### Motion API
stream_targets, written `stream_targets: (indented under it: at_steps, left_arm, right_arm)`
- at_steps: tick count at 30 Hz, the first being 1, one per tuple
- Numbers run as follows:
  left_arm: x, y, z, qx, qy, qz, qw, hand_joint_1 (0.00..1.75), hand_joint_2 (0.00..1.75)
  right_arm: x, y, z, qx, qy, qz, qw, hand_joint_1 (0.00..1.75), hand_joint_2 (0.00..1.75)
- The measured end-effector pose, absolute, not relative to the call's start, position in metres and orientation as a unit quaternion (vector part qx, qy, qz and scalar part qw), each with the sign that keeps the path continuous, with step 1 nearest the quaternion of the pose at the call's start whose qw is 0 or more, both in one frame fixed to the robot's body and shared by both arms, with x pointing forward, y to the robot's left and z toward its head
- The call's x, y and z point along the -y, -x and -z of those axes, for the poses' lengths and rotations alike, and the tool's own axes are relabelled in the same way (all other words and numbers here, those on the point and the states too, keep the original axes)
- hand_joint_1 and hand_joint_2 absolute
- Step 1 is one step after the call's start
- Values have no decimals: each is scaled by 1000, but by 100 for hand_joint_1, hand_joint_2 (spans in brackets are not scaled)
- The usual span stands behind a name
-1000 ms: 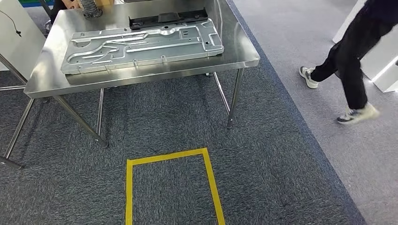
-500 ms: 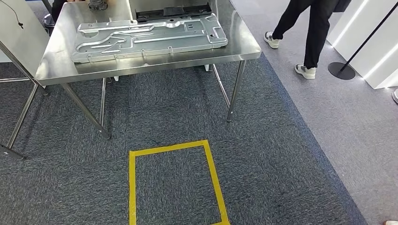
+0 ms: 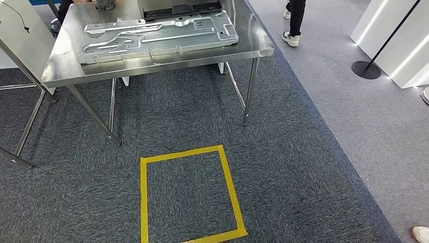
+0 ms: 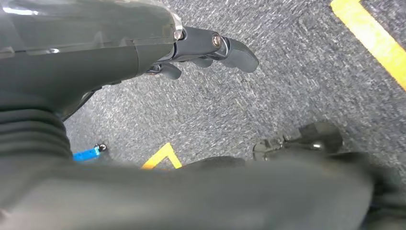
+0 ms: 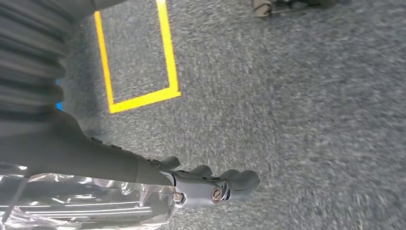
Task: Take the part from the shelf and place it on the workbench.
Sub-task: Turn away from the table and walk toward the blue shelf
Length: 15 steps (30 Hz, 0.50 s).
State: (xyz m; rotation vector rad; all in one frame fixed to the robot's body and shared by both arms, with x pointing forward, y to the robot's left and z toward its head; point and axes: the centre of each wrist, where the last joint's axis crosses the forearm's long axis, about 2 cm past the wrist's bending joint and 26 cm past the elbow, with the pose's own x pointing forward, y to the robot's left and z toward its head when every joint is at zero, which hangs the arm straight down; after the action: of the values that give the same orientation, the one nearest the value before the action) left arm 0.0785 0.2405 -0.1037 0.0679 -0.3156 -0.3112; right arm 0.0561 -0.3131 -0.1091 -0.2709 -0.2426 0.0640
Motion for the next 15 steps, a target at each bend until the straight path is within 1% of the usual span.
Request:
stream_targets:
  at_steps: [10, 15]
  left_arm:
    - [-240, -78, 104, 135, -36, 163, 977, 0, 175]
    - [-245, -80, 104, 130, -34, 158, 978, 0, 175]
  right_arm:
    - [304, -56, 109, 97, 122, -59, 986, 0, 175]
    - [301, -42, 111, 80, 105, -74, 988, 0, 175]
